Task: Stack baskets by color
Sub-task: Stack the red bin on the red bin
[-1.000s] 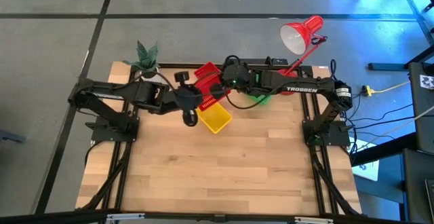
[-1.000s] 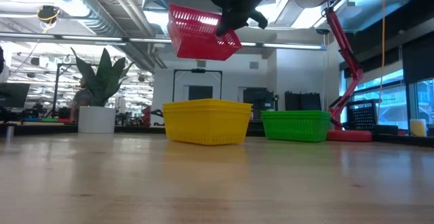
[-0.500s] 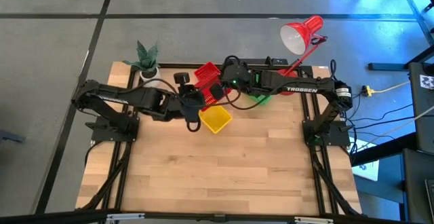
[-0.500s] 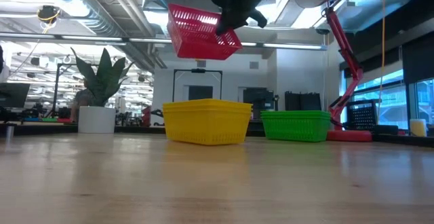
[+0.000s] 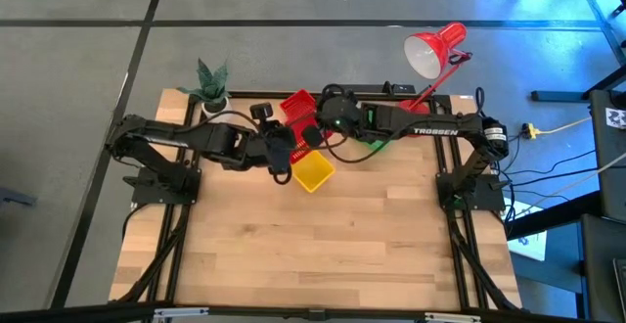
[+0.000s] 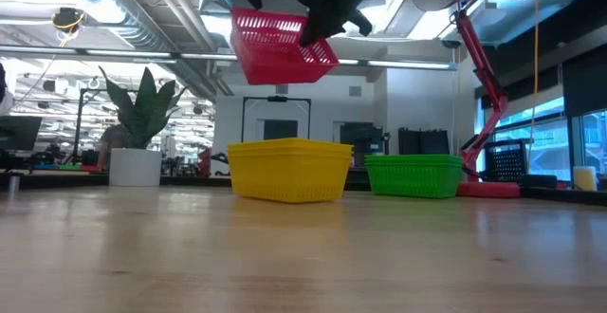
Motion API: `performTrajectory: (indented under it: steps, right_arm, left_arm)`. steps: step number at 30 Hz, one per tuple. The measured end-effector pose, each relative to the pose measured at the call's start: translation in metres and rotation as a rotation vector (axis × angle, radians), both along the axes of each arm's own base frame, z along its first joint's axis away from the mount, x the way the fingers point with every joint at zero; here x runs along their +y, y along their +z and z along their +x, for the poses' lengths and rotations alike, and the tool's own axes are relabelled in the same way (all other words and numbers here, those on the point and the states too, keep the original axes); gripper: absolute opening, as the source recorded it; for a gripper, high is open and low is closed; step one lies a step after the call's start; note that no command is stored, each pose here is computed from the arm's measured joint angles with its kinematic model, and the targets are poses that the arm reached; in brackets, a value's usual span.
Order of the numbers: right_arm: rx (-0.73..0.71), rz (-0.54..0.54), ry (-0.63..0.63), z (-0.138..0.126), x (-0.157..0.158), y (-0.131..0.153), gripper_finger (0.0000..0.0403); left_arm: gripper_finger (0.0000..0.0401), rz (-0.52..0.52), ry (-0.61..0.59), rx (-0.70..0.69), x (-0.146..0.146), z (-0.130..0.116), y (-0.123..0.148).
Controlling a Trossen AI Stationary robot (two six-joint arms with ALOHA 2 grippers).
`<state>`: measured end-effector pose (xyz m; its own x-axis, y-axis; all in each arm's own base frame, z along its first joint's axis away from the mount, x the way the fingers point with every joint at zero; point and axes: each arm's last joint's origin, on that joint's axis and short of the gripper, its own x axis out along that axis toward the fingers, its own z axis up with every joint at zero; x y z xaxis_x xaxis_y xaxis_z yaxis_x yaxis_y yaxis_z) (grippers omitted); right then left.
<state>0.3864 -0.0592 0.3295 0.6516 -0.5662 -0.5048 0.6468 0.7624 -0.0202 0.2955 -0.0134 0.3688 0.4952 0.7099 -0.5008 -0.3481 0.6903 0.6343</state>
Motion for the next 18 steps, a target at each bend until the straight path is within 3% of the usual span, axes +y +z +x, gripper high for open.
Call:
performTrajectory:
  steps: [18]
  right_arm:
    - [-0.004,0.004,0.015,0.0006,0.0032,0.0006,0.0000]
  left_arm:
    - [0.0079,-0.060,-0.026,0.006,0.0017,0.0002,-0.0016]
